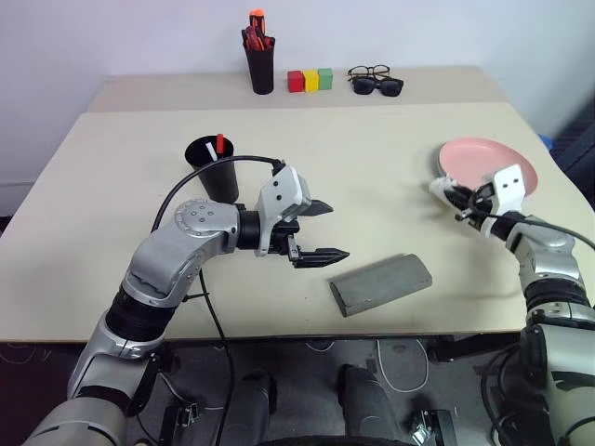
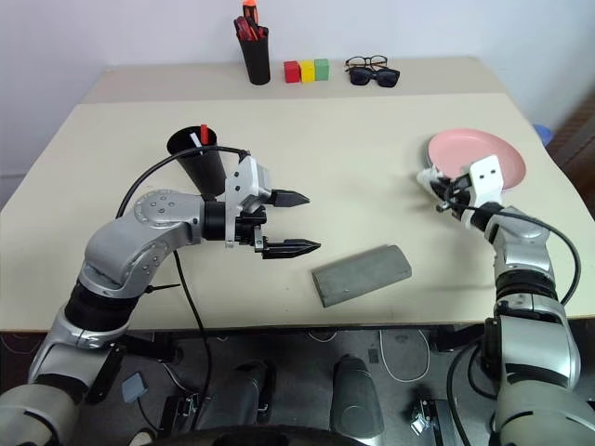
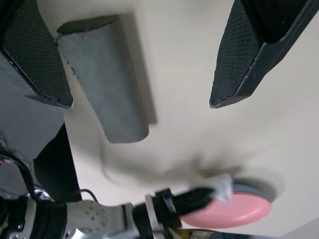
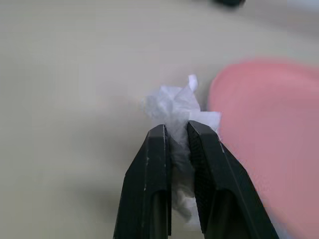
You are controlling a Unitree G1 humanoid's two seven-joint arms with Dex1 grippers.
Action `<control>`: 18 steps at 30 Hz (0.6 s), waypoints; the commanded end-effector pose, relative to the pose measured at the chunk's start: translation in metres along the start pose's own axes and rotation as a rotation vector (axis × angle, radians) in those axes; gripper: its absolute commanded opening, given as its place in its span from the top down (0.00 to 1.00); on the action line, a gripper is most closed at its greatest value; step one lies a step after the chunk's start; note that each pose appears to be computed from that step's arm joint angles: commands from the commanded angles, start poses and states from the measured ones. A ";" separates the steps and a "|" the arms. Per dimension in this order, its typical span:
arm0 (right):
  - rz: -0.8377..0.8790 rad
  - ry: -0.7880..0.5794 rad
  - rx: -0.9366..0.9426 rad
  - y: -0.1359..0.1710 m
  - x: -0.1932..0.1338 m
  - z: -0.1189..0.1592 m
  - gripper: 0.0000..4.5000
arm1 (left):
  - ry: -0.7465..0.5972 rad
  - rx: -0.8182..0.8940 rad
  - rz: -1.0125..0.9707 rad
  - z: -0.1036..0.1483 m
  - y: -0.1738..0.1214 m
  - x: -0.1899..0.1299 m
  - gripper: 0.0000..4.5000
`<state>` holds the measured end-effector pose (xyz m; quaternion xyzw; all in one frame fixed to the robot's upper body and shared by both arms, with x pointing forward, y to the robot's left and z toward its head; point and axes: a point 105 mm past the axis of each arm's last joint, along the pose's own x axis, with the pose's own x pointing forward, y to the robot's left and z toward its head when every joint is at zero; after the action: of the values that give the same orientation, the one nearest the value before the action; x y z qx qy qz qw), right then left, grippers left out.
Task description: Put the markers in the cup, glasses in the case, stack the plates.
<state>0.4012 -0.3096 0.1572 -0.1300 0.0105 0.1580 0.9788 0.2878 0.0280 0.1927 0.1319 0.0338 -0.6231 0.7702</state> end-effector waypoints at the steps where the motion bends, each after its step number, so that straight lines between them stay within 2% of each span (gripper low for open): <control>1: -0.025 -0.062 -0.028 -0.011 -0.002 0.024 0.87 | -0.030 0.046 0.008 0.011 0.000 -0.002 0.00; 3: -0.023 -0.037 -0.029 -0.010 -0.002 0.018 0.87 | -0.031 0.046 0.010 0.011 0.000 -0.002 0.00; 5: -0.017 -0.038 -0.016 -0.009 -0.001 0.016 0.99 | -0.031 0.046 0.012 0.011 0.000 -0.002 0.00; 10: -0.074 -0.074 -0.037 -0.019 0.000 0.030 1.00 | -0.032 0.047 0.015 0.011 0.001 -0.003 0.00; 18: -0.345 -0.022 -0.136 -0.067 -0.012 0.044 1.00 | -0.033 0.046 0.024 0.011 0.001 -0.003 0.00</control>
<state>0.4114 -0.3508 0.1955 -0.1731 -0.0097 0.0247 0.9845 0.2899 0.0284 0.1940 0.1334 0.0284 -0.6151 0.7766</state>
